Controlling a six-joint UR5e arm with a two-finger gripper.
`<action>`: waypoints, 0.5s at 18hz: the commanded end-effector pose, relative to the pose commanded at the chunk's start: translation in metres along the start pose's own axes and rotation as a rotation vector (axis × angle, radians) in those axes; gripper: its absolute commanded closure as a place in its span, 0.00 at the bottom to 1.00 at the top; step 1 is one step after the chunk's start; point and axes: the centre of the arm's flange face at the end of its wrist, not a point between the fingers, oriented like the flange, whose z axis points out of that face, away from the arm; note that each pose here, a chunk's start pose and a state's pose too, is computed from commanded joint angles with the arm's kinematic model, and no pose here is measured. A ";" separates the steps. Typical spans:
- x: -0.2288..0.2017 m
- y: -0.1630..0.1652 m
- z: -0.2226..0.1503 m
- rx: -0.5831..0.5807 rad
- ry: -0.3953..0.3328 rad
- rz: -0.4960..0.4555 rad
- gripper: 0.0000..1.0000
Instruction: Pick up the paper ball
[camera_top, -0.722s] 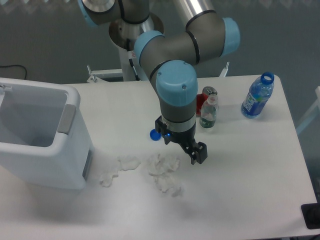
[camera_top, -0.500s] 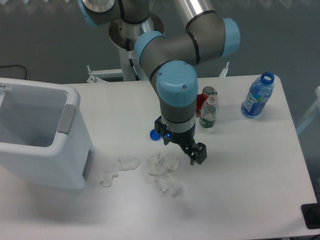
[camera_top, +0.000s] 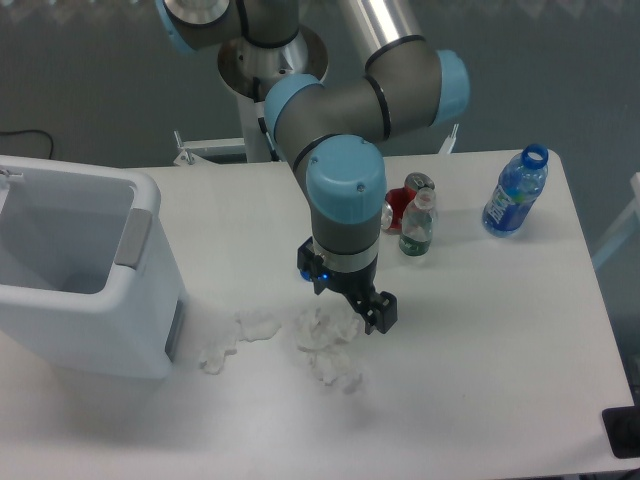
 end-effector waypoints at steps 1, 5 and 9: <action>0.002 -0.002 0.000 0.002 0.001 -0.028 0.00; 0.011 -0.009 0.007 -0.010 0.017 -0.110 0.00; 0.022 -0.015 0.017 0.002 0.050 -0.105 0.00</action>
